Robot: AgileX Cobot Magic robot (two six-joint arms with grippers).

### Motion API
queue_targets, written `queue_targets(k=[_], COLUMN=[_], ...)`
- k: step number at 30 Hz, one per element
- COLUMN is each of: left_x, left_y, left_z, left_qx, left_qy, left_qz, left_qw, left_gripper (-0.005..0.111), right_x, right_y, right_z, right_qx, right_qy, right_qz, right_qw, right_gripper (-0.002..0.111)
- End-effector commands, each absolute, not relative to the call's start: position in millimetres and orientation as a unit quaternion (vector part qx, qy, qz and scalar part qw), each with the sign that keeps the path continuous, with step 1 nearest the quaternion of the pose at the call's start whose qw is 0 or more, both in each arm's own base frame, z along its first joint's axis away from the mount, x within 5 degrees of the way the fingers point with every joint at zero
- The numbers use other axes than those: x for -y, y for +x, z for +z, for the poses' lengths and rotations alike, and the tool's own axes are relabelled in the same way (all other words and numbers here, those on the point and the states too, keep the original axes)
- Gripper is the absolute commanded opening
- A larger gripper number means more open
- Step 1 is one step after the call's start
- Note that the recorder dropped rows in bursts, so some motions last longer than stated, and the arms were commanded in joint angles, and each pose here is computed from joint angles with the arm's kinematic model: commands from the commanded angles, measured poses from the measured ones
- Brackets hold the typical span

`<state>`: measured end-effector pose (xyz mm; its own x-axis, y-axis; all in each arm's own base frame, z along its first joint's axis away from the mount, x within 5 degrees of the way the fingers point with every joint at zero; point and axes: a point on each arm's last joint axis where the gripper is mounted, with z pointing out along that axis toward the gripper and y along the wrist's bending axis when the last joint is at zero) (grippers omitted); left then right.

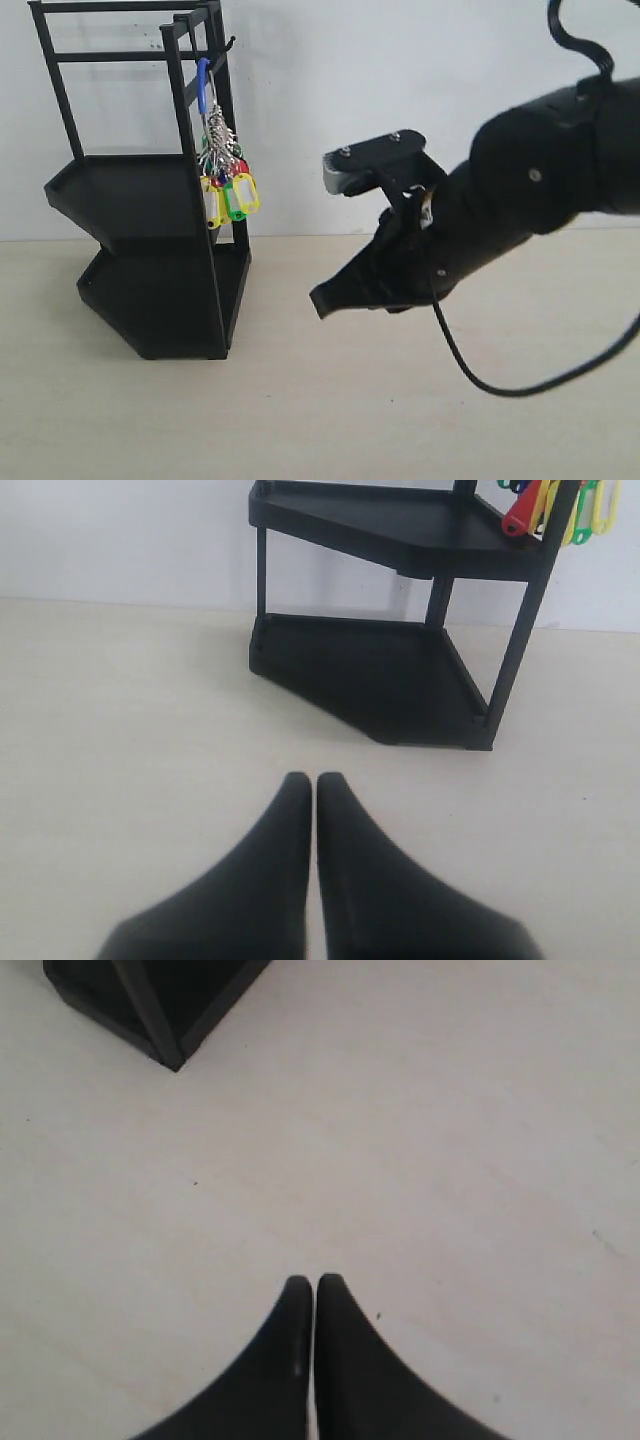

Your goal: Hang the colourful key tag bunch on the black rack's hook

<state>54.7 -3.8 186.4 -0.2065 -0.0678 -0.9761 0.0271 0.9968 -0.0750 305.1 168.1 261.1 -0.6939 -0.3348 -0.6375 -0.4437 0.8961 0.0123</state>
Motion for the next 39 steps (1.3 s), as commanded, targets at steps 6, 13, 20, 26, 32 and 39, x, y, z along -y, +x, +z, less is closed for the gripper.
queue_targets(k=[6,13,20,26,32,39], left_x=[3.6,3.6,3.6,3.6,3.6,3.6], left_y=[54.7,54.7,54.7,54.7,54.7,54.7], left_z=[187.7,187.7,187.7,187.7,187.7,187.7], left_qx=[-0.772,-0.772,-0.772,-0.772,-0.772,-0.772], left_qy=[-0.010,-0.010,-0.010,-0.010,-0.010,-0.010], left_qz=[-0.034,-0.034,-0.034,-0.034,-0.034,-0.034], left_qw=[0.634,0.634,0.634,0.634,0.634,0.634], left_gripper=[0.004,0.004,0.004,0.004,0.004,0.004], right_x=[-147.8,-139.0,-139.4,-140.1,-140.7,-130.1], right_y=[261.0,242.0,242.9,244.5,246.9,231.1], right_z=[216.4,193.6,194.1,195.1,210.4,247.2], right_qx=[-0.934,-0.959,-0.958,-0.955,-0.939,-0.887], right_qy=[-0.152,-0.133,-0.133,-0.132,-0.129,-0.107], right_qz=[0.122,0.109,0.110,0.113,0.131,0.176], right_qw=[0.301,0.224,0.229,0.239,0.292,0.412], right_gripper=[0.000,0.000,0.000,0.000,0.000,0.000])
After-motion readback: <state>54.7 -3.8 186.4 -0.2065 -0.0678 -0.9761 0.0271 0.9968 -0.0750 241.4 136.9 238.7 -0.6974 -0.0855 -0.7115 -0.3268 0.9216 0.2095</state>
